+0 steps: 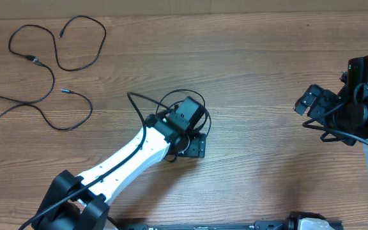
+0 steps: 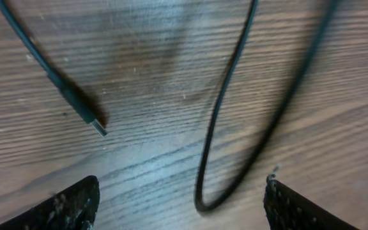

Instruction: Untangle cables

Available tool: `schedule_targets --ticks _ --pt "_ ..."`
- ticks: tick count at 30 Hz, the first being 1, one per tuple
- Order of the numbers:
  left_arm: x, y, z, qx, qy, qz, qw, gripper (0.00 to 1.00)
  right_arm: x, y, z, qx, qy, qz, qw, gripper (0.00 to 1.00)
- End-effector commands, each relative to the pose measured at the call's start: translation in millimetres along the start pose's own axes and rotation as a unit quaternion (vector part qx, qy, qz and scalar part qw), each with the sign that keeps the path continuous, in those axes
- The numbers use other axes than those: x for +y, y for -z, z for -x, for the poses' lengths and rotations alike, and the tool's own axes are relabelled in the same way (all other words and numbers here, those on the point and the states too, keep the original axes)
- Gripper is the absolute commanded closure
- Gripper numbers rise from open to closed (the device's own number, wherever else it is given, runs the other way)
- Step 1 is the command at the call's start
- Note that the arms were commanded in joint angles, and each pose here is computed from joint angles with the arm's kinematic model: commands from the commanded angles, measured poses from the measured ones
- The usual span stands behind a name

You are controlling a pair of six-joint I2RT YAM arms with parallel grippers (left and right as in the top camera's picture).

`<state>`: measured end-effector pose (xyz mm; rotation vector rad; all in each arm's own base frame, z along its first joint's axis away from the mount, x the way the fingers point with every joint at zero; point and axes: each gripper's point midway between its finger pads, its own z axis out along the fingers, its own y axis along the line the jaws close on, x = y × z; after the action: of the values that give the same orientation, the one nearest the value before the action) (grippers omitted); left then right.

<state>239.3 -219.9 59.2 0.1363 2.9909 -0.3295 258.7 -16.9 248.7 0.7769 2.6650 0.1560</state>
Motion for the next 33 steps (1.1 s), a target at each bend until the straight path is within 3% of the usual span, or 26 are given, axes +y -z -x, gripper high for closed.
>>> schedule_targets --ticks 1,7,16,22,28,33 --pt "-5 -12 -15 0.014 0.030 -0.021 0.999 0.19 -2 2 2 -0.007 0.000 -0.003 1.000 0.00" --pt "-15 -23 -10 -0.014 0.037 -0.044 0.998 0.28 -2 2 2 -0.007 0.000 -0.003 1.000 0.00" --pt "-1 -28 2 -0.056 0.081 -0.006 0.995 0.46 -2 2 2 -0.007 0.000 -0.003 1.000 0.00" --pt "-4 -27 4 -0.060 0.081 -0.012 0.995 0.64 -2 2 2 -0.006 0.000 -0.003 1.000 0.00" --pt "-7 -27 4 -0.056 0.089 -0.021 0.994 0.94 -2 2 2 -0.007 0.000 -0.003 1.000 0.00" --pt "-30 -13 8 -0.046 0.045 -0.067 0.996 0.96 -2 2 2 -0.007 0.000 -0.003 1.000 0.00"
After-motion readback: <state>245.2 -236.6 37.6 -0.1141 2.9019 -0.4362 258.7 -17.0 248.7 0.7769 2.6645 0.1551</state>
